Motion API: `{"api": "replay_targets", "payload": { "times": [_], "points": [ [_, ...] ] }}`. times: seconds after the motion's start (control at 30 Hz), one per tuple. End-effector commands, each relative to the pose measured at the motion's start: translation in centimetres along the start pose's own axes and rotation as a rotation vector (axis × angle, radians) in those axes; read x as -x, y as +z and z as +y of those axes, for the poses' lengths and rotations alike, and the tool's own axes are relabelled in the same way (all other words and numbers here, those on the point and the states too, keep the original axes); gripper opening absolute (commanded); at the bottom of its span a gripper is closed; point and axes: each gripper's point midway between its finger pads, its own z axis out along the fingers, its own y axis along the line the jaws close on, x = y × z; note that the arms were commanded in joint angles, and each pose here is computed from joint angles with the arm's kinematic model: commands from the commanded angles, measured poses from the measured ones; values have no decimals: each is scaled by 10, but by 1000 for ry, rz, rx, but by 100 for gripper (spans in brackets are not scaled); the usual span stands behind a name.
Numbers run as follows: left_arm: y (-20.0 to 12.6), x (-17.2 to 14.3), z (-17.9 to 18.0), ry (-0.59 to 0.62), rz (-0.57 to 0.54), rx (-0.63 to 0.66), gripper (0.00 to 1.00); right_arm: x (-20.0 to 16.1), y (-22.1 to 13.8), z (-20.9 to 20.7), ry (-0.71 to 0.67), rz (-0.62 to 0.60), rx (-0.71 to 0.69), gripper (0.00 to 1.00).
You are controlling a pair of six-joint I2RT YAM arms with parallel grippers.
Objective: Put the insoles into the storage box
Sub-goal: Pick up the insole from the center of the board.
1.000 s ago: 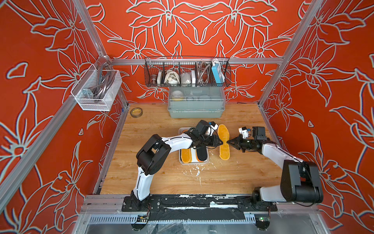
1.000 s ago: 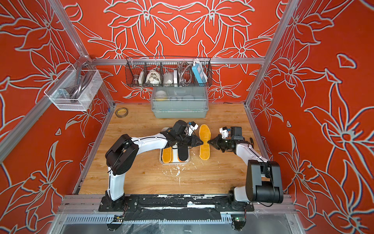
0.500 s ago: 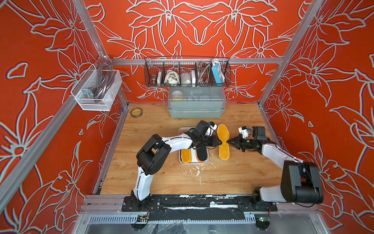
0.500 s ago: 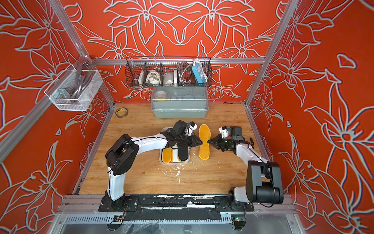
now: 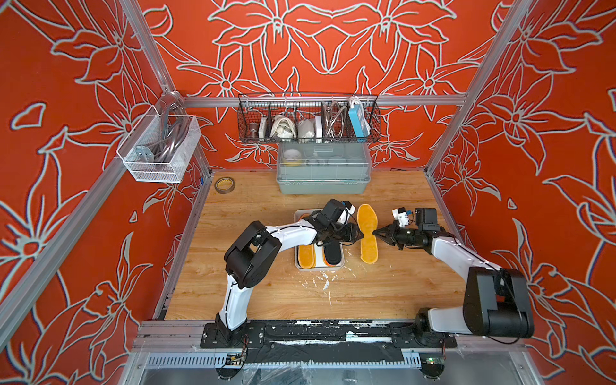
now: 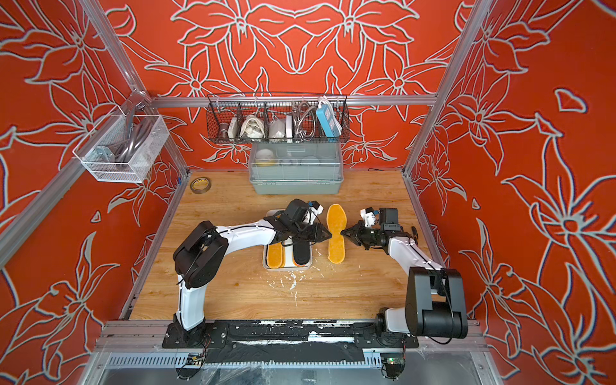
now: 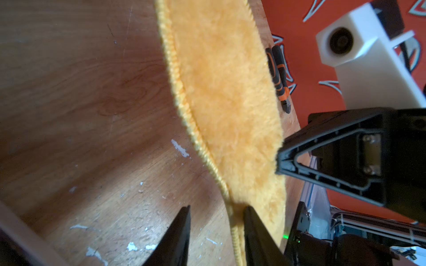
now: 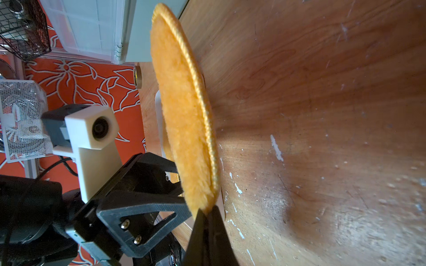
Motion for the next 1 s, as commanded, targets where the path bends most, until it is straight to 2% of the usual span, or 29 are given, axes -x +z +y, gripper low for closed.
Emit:
{"api": "replay_targets", "payload": {
  "times": [0.0,0.1,0.2,0.5,0.6,0.77,0.87,0.97],
  "points": [
    [-11,14,-40,41,-39,-131,45,-6,6,0,6,27,22,0],
    [-14,14,-51,42,-41,-194,40,-3,8,0,7,24,24,0],
    [-14,14,-52,34,-41,-205,19,-1,9,-1,11,19,24,0],
    [-24,13,-47,32,-54,-145,4,0,7,-2,-7,6,5,0],
    [-34,15,-46,29,-73,-113,0,0,4,4,-46,-5,3,12],
    [-79,21,-49,21,-163,-132,0,-7,-4,14,-188,-21,-47,42],
    [-114,24,-42,-2,-214,-182,0,-21,-6,18,-327,-31,-98,56],
    [-146,20,-29,-28,-220,-264,0,-36,-5,18,-436,-59,-142,66]
  ]
}}
